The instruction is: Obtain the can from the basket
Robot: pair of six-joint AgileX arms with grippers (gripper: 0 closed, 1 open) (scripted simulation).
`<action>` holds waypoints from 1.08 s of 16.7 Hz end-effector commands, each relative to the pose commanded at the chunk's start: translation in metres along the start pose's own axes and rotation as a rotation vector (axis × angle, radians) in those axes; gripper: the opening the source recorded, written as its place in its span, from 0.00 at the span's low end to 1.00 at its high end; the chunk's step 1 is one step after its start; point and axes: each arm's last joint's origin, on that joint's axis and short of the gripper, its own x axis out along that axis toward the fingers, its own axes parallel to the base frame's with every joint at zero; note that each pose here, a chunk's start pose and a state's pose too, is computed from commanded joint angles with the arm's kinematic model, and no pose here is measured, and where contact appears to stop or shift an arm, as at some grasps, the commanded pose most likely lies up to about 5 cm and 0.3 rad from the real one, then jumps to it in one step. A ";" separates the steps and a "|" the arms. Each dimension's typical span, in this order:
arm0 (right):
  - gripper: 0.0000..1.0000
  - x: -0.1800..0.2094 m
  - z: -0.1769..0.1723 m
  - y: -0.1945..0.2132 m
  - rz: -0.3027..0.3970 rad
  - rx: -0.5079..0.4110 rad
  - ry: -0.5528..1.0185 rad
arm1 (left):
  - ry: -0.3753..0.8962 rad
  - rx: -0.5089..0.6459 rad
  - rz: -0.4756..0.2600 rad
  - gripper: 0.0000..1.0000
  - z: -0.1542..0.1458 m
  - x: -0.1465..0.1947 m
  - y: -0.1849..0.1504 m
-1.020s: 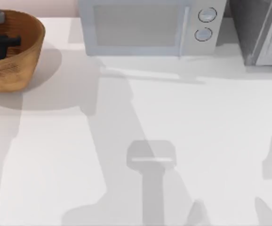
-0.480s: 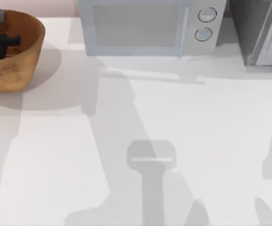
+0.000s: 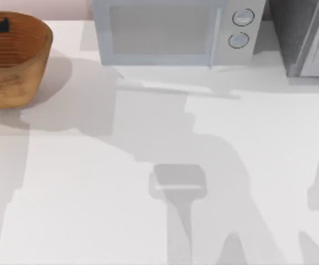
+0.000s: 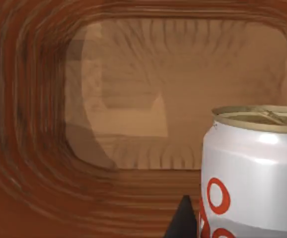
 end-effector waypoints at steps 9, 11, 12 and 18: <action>1.00 0.000 0.000 0.000 0.000 0.000 0.000 | -0.654 0.014 0.034 0.00 -0.193 -0.133 -0.032; 1.00 0.000 0.000 0.000 0.000 0.000 0.000 | -0.790 0.014 0.034 0.00 -0.240 -0.124 -0.036; 1.00 0.000 0.000 0.000 0.000 0.000 0.000 | -0.853 0.013 0.033 0.00 -0.260 -0.114 -0.037; 1.00 0.000 0.000 0.000 0.000 0.000 0.000 | -1.122 0.007 0.022 0.00 -0.325 -0.049 -0.040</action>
